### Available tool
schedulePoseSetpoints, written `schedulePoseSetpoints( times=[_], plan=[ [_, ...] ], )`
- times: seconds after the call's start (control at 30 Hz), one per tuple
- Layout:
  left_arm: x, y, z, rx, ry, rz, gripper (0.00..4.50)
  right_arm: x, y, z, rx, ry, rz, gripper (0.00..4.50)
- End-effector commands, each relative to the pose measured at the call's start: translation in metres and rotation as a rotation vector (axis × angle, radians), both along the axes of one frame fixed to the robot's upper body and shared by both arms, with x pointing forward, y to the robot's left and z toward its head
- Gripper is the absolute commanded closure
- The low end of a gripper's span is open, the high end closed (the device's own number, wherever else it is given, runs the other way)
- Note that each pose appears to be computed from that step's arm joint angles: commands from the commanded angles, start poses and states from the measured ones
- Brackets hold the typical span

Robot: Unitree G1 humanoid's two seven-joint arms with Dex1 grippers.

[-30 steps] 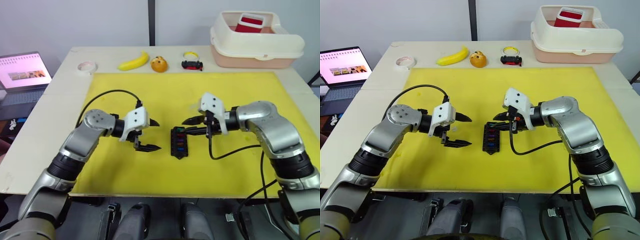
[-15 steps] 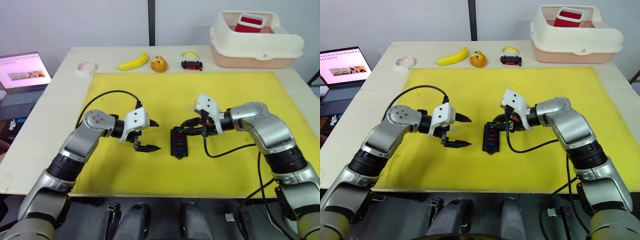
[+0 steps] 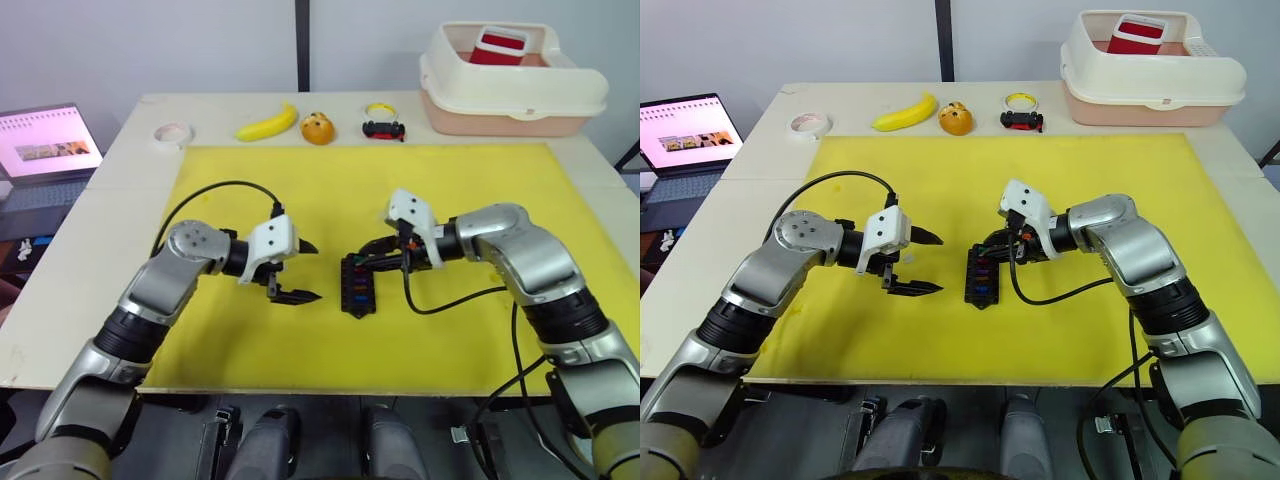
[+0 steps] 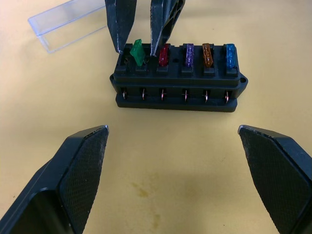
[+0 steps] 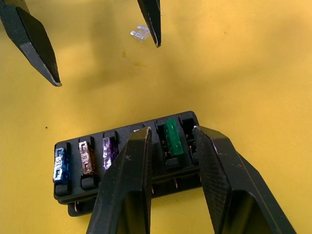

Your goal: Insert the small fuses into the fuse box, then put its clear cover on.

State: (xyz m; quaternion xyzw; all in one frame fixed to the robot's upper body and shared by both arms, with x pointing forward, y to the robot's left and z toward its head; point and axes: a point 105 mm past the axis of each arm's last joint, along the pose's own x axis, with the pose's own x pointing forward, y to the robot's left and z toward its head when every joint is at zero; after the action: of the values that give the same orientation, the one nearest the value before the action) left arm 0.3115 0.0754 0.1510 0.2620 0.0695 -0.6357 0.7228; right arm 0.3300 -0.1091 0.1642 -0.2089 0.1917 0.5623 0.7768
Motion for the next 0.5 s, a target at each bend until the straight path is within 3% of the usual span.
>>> schedulePoseSetpoints(
  times=[0.03, 0.27, 0.37, 0.4, 0.5],
  plan=[
    [-0.0018, -0.0006, 0.0086, -0.011, -0.042, -0.011, 0.00, -0.0008, 0.0008, 0.0086, -0.007, -0.033, 0.015, 3.05],
    [-0.0011, -0.0011, 0.0085, -0.009, -0.045, -0.012, 0.00, -0.0011, 0.0009, 0.0078, -0.013, -0.032, 0.016, 3.05],
    [-0.0011, -0.0012, 0.0084, -0.009, -0.045, -0.011, 0.00, -0.0014, 0.0012, 0.0078, -0.014, -0.031, 0.018, 3.79],
    [-0.0010, -0.0011, 0.0084, -0.009, -0.045, -0.011, 0.00, -0.0014, 0.0013, 0.0080, -0.014, -0.031, 0.019, 4.28],
    [-0.0009, -0.0011, 0.0085, -0.009, -0.047, -0.010, 0.00, -0.0016, 0.0015, 0.0093, -0.015, -0.033, 0.021, 4.44]
  ],
)
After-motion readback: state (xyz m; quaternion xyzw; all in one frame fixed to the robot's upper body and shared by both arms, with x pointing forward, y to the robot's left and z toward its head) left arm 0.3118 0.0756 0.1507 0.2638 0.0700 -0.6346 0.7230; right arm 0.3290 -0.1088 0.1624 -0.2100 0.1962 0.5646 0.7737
